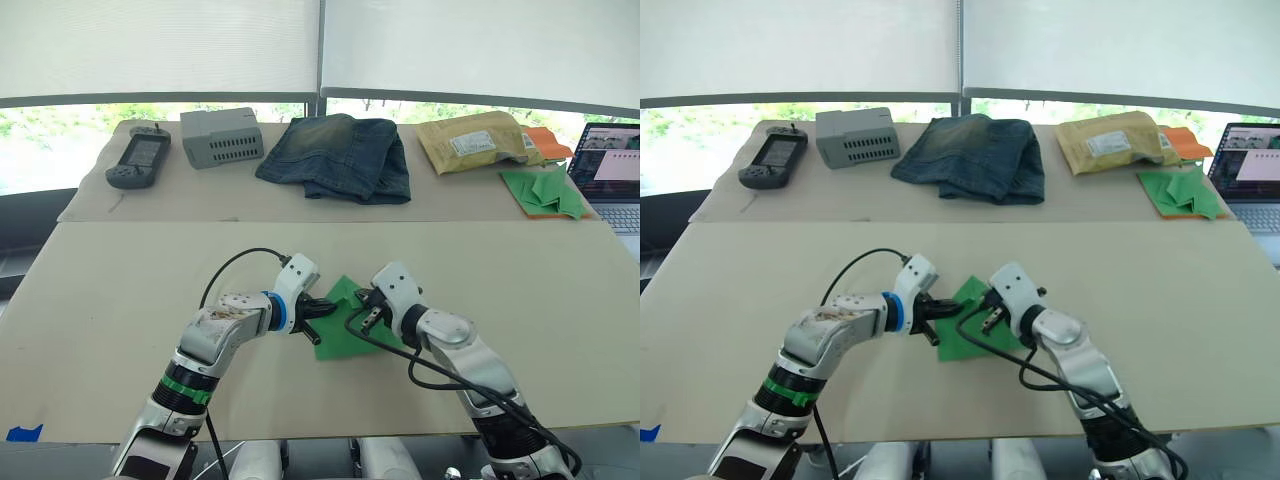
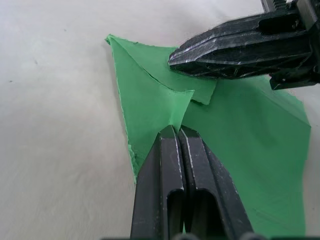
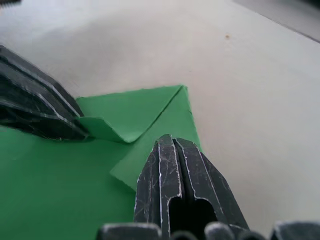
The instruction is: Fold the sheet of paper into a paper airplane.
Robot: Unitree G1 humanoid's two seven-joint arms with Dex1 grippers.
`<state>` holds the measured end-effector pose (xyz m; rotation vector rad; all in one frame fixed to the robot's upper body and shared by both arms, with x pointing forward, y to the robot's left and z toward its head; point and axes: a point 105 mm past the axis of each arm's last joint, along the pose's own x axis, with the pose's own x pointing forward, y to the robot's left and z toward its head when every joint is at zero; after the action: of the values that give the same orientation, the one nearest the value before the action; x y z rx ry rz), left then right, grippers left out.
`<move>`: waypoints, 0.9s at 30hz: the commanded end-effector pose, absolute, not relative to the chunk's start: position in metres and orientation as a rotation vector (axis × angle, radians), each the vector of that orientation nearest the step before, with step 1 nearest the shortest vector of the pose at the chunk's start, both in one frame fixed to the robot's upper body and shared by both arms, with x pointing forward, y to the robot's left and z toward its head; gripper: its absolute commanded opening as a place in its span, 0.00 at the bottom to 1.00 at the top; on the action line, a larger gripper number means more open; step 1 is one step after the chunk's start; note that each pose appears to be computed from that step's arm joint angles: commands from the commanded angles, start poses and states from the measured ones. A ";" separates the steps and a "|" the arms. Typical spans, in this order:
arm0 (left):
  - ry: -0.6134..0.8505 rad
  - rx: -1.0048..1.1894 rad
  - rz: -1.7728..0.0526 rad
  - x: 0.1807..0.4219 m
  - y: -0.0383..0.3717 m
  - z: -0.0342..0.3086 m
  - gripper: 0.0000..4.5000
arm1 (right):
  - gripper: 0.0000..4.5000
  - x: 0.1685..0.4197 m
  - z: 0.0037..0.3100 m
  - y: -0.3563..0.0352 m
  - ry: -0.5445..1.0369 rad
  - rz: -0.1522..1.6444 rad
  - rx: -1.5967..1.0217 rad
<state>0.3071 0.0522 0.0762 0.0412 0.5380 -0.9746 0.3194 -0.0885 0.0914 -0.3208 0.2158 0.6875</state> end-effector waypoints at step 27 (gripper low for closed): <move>0.491 -0.011 -0.955 0.308 0.060 0.093 0.42 | 0.00 0.336 0.070 -0.062 0.280 0.951 -0.522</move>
<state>0.3082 0.0578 0.0821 0.0104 0.5248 -0.9584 0.3421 -0.0655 0.0831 -0.5172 0.2340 0.9121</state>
